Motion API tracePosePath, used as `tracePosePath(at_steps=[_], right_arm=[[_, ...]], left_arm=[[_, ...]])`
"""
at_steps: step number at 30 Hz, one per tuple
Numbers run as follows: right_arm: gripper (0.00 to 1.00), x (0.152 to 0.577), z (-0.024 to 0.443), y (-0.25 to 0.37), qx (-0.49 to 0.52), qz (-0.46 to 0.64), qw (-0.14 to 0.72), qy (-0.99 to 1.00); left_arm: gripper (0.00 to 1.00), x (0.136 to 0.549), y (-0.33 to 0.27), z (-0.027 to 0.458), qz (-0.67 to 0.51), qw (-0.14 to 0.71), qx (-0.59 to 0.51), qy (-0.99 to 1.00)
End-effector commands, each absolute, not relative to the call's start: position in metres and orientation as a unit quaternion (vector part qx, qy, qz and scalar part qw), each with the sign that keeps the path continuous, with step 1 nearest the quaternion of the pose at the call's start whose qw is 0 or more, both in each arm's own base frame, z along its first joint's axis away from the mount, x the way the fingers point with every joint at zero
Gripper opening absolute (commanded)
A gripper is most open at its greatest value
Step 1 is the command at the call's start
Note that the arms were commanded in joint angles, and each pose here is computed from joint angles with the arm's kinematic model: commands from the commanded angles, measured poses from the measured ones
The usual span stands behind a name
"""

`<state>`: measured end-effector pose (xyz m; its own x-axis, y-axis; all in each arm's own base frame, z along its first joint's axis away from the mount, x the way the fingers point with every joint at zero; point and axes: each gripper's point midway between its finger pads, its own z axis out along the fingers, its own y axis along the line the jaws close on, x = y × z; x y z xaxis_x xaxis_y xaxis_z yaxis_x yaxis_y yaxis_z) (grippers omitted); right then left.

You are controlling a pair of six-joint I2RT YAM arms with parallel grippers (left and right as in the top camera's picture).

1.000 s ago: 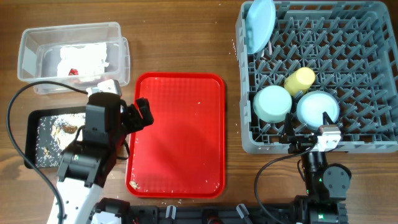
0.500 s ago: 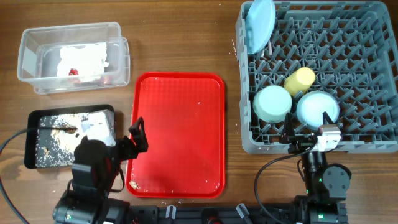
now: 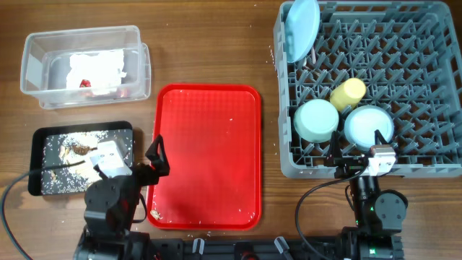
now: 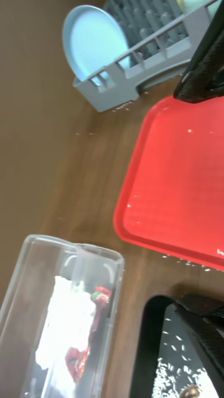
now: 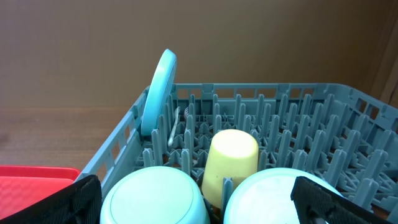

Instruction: Sort waste into correct bins and load items into the dishwasher rack

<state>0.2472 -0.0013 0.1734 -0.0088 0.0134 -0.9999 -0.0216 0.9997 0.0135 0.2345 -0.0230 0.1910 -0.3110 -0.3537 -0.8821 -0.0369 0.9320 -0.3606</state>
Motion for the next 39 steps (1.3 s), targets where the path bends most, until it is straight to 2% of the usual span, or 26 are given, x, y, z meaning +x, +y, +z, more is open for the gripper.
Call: tracePosePath(at_steps=[1, 25, 34, 39], right_arm=[[1.0, 0.247, 0.176, -0.003, -0.004, 0.004, 0.709, 0.705], [1.0, 0.247, 0.176, -0.003, -0.004, 0.004, 0.709, 0.706], [1.0, 0.247, 0.176, -0.003, -0.004, 0.004, 0.709, 0.705], [1.0, 0.247, 0.176, -0.003, -0.004, 0.004, 0.709, 0.706]], left_arm=[[1.0, 0.235, -0.032, 0.186, -0.161, 0.597, -0.086, 0.781], [1.0, 0.244, -0.025, 0.179, -0.161, 0.691, -0.055, 0.703], [1.0, 0.245, -0.021, 0.178, -0.154, 0.695, -0.061, 0.699], [1.0, 0.245, -0.017, 0.16, -0.147, 0.669, -0.073, 0.725]])
